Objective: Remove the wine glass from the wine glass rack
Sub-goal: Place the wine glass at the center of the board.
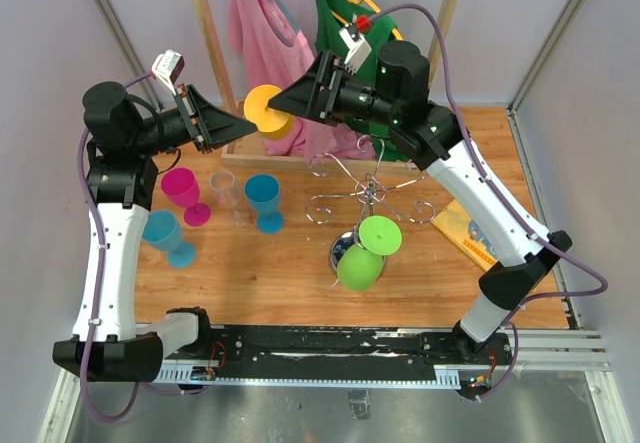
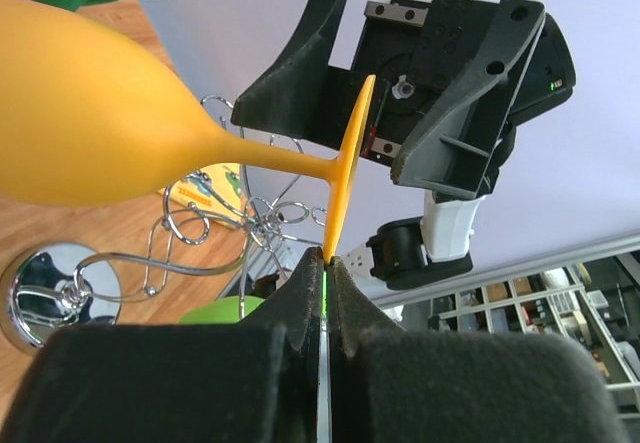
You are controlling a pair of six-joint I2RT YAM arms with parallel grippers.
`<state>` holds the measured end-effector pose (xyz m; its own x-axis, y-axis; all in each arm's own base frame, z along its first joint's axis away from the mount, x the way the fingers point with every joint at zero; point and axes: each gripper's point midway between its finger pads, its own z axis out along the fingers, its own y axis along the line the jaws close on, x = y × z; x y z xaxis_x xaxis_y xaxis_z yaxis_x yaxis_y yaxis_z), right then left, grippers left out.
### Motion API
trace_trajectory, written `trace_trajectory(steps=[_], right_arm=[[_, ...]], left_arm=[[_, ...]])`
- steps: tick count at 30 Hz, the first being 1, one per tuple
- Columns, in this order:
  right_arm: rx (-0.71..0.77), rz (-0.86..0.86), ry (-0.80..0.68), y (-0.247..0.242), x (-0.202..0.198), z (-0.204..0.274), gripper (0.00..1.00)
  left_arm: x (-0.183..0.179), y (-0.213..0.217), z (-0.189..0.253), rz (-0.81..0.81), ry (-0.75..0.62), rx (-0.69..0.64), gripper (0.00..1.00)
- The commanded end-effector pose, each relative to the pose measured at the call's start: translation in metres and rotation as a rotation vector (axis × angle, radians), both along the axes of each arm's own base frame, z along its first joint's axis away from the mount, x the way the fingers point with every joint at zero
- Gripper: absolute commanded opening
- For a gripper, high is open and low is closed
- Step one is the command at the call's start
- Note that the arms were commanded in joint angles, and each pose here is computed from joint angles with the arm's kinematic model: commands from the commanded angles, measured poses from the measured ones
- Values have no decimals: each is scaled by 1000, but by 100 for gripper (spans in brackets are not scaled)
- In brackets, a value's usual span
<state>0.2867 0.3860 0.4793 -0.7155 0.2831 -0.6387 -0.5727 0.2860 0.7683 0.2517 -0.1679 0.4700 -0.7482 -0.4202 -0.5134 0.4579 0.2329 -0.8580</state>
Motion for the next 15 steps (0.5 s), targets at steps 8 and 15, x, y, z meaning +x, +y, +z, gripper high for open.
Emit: trace_trajectory(steps=[8,15], right_arm=[[104,60,-65,10,-21,36,48],[120,51,-71,2,-29,38,1]], left_arm=[[-12,-1,8,-39,-59,-2,0],[-12,-1,6,-46,-53,-22,1]])
